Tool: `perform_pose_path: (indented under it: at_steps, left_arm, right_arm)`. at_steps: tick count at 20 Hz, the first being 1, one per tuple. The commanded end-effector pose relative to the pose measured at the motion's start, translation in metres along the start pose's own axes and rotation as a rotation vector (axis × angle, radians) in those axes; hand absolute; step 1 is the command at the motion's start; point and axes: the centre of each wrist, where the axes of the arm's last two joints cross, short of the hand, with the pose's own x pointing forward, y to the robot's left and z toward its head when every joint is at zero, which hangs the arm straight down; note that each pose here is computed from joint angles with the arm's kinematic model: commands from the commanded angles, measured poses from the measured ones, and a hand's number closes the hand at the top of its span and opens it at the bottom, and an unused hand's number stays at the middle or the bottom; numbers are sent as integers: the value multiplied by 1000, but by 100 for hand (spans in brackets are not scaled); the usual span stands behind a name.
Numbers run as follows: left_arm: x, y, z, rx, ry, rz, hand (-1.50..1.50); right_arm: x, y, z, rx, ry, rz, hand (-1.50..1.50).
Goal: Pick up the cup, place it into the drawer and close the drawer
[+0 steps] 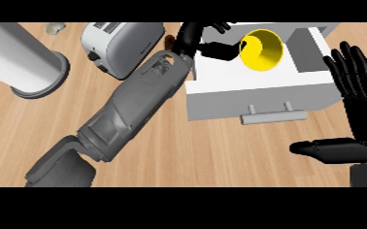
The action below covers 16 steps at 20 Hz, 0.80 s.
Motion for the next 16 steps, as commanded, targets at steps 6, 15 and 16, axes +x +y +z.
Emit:
perform_pose_path:
  at_steps: [6, 15, 16]
  left_arm:
    - [-5, -15, 9, 24, 9, -118, -150]
    - [20, -14, -2, 49, -153, 49, -150]
    - [15, -20, 7, 60, -143, 75, -150]
  right_arm:
    - [-1, -9, 0, 24, -20, -26, -150]
    - [7, -5, 8, 137, -54, -178, 150]
    - [21, -3, 12, 157, -47, -165, 150]
